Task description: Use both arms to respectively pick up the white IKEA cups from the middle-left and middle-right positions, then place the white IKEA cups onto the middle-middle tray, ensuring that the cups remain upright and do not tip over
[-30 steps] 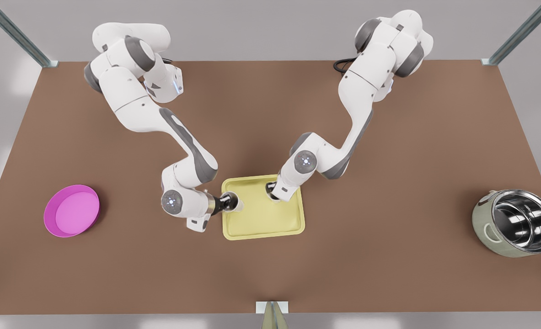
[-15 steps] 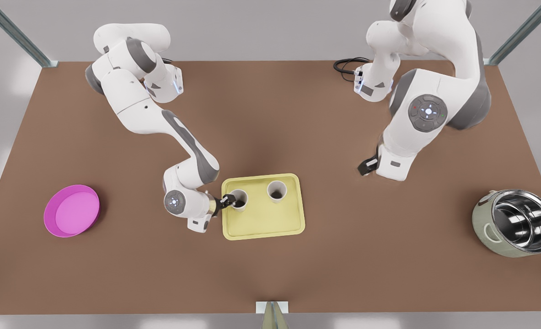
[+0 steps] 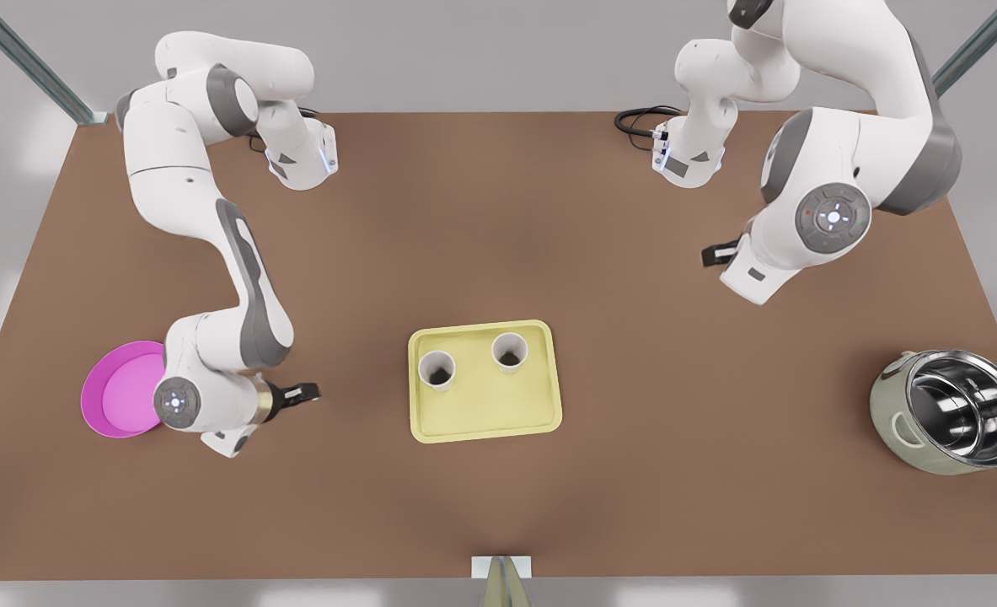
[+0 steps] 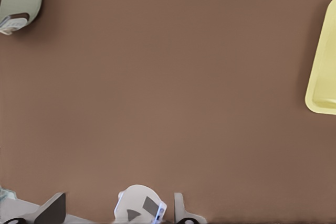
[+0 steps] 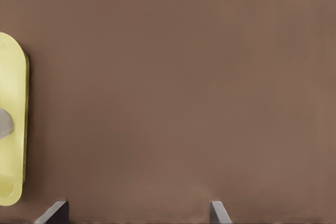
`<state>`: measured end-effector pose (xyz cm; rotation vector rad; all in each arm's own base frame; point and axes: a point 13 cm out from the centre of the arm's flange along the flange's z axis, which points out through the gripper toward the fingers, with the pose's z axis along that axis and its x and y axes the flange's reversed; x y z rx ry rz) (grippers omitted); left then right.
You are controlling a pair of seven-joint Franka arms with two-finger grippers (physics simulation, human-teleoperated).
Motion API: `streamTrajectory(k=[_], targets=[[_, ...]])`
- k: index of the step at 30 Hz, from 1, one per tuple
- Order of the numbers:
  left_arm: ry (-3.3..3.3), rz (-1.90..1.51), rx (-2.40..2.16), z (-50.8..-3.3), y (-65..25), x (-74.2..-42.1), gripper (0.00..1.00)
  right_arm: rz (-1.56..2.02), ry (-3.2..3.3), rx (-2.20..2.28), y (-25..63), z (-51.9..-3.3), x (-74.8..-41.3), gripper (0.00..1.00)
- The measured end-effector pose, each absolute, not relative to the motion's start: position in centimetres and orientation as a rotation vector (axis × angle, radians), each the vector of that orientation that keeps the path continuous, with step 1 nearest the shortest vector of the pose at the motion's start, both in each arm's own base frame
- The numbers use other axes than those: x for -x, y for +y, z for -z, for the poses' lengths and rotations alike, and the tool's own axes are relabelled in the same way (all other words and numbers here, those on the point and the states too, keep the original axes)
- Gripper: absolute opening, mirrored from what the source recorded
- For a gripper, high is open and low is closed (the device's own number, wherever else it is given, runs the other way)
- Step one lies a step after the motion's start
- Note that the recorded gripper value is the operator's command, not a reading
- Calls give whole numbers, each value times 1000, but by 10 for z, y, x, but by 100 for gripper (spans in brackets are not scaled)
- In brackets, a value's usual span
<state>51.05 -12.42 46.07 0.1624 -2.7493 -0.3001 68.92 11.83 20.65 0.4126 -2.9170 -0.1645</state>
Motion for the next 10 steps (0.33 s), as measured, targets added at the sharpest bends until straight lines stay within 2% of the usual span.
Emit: streamTrajectory(k=[3, 6, 8, 10], targets=[[-2725, 293, -107, -460, -120, -506, 100, 22, -3028, -288, 51, -330, -689, 100], [-2709, 285, -57, -460, -117, -503, 100, -57, -3080, -247, 39, -431, -634, 100], [-2701, 279, -24, -460, -117, -501, 100, -74, -3066, -204, 30, -451, -603, 100], [-2695, 271, 3, -460, -117, -500, 100, -64, -3037, -168, 25, -450, -584, 100]])
